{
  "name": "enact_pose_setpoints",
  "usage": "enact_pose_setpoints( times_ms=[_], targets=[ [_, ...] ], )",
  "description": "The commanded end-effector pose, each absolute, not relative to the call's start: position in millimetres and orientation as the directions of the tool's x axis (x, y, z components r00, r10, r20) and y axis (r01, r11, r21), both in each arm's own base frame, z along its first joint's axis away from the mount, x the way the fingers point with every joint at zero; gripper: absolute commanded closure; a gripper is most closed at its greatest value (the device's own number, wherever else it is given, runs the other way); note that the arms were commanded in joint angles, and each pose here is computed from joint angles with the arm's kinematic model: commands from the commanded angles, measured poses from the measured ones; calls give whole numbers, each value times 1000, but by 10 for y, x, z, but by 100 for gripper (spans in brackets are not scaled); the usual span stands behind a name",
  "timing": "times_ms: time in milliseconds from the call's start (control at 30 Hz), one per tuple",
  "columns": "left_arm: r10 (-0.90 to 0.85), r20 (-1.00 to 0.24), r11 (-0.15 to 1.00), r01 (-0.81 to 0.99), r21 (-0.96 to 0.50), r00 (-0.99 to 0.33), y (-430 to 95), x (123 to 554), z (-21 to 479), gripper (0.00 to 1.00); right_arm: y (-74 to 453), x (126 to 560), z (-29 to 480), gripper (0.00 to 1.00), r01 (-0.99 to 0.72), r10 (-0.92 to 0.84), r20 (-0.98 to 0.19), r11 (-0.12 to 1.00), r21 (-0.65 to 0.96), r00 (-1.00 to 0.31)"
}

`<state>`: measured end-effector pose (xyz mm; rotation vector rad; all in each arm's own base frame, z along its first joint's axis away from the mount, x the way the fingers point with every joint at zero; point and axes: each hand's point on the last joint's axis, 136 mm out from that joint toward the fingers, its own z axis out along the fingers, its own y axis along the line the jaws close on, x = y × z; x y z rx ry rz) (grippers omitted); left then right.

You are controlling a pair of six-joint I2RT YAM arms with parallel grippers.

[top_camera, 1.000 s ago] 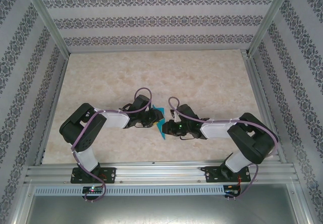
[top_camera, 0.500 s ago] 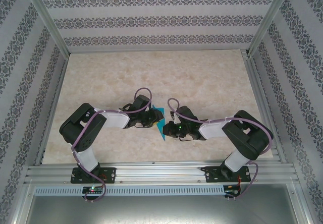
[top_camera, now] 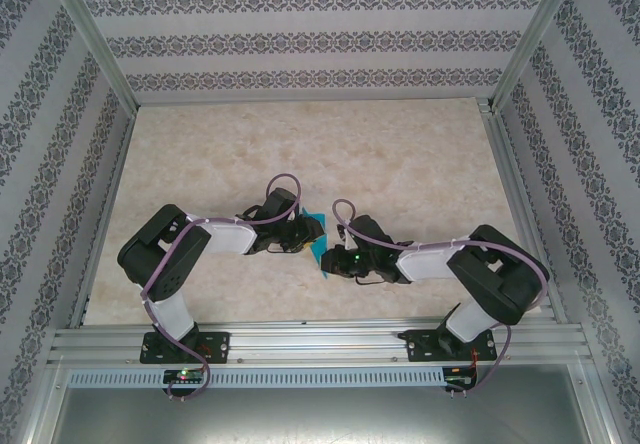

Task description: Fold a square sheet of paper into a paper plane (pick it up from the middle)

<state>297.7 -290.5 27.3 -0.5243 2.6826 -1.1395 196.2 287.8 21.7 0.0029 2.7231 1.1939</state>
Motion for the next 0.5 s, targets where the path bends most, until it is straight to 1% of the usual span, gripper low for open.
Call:
enact_pose_setpoints(
  times_ms=[0,233,367,400,467],
  targets=[
    [-394,6,704,-306,-642,-919,-2758,2814,72,64,2803,1878,195,81,-43,67,-128,707,706,-989],
    [-389,6,705,-302,-642,-921,-2765,2811,70,64,2772,1970,308,77,-32,116,-158,698,716,-981],
    [-386,3,708,-299,-639,-922,-2757,2808,74,64,2818,2045,358,77,-36,122,-165,688,724,-979],
    [-388,4,708,-301,-638,-922,-2754,2805,67,64,2823,2066,347,78,-30,126,-160,689,724,-979],
    [-386,5,709,-300,-639,-923,-2759,2801,67,64,2837,2082,301,83,-19,123,-143,691,722,-982]
  ],
)
